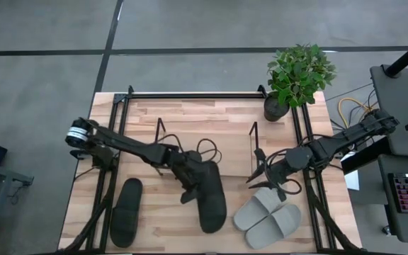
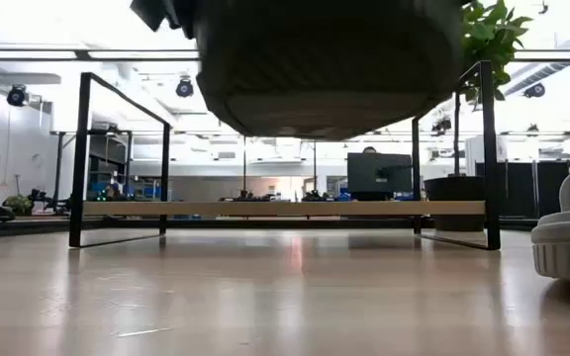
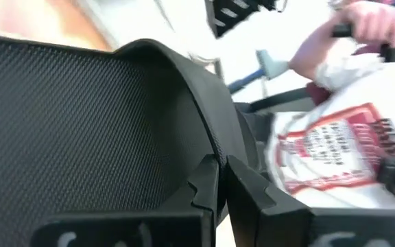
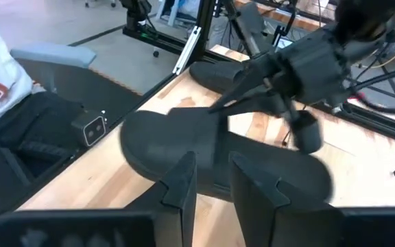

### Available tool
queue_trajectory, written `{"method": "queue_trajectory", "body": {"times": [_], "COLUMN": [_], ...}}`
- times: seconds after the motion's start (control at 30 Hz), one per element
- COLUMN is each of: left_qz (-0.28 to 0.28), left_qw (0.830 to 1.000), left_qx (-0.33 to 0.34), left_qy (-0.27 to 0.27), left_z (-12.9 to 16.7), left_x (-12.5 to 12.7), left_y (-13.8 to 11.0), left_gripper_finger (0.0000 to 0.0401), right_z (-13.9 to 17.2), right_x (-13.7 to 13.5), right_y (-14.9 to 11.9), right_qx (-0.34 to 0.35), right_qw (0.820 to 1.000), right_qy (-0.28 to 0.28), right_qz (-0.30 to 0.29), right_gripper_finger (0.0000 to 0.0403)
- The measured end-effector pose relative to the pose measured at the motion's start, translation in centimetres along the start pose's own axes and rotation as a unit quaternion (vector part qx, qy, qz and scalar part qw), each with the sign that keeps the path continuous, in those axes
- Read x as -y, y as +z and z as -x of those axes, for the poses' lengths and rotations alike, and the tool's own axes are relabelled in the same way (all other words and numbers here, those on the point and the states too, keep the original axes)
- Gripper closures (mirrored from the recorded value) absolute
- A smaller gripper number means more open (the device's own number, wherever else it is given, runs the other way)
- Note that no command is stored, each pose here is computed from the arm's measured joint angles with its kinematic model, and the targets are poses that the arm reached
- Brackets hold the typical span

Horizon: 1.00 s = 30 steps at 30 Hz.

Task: Pick and place slides into the shelf
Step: Put the right black slides on the shelf

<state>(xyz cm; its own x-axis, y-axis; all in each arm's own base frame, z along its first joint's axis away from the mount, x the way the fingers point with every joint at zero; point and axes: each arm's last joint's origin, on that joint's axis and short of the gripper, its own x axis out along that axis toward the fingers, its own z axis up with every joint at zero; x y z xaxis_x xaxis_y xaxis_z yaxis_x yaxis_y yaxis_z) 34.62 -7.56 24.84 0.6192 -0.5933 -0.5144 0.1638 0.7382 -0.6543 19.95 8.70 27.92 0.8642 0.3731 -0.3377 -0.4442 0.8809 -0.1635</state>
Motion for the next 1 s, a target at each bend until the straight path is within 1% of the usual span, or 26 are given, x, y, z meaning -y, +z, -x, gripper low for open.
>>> {"method": "queue_trajectory", "body": {"times": [0.13,0.27,0.4,0.5,0.63,0.73,0.87,0.93,1.0], "left_qz": [-0.016,-0.026,-0.025,-0.027,-0.035,-0.030,-0.034,-0.035,-0.042], "left_qw": [0.999,0.997,0.996,0.996,0.995,0.994,0.992,0.991,0.990], "left_qx": [0.021,0.041,0.045,0.049,0.044,0.036,0.026,0.029,0.030], "left_qy": [0.041,0.061,0.067,0.069,0.077,0.100,0.118,0.125,0.129], "left_z": [2.0,3.1,3.5,3.6,3.6,3.7,3.8,3.9,4.1], "left_x": [0.6,1.0,1.2,1.2,1.1,0.9,0.8,0.9,1.1], "left_y": [0.2,0.4,0.4,0.4,0.3,0.1,0.0,0.1,0.2], "left_gripper_finger": [0.0401,0.0401,0.0401,0.0401,0.0401,0.0401,0.0401,0.0401,0.0401], "right_z": [-0.2,-0.8,-1.7,-2.4,-3.1,-3.8,-5.2,-6.1,-6.8], "right_x": [0.0,0.0,0.2,0.7,1.8,2.9,4.1,4.5,4.9], "right_y": [0.0,0.2,0.6,1.7,3.5,4.7,5.8,6.1,6.6], "right_qx": [0.002,0.017,0.020,0.008,-0.043,-0.093,-0.155,-0.182,-0.201], "right_qw": [1.000,1.000,0.999,0.998,0.996,0.993,0.985,0.981,0.978], "right_qy": [0.000,-0.003,-0.030,-0.061,-0.071,-0.076,-0.069,-0.060,-0.061], "right_qz": [-0.001,0.016,0.039,0.028,0.012,-0.006,-0.010,-0.007,-0.006], "right_gripper_finger": [0.0333,0.0328,0.0298,0.0263,0.0210,0.0180,0.0164,0.0163,0.0165]}}
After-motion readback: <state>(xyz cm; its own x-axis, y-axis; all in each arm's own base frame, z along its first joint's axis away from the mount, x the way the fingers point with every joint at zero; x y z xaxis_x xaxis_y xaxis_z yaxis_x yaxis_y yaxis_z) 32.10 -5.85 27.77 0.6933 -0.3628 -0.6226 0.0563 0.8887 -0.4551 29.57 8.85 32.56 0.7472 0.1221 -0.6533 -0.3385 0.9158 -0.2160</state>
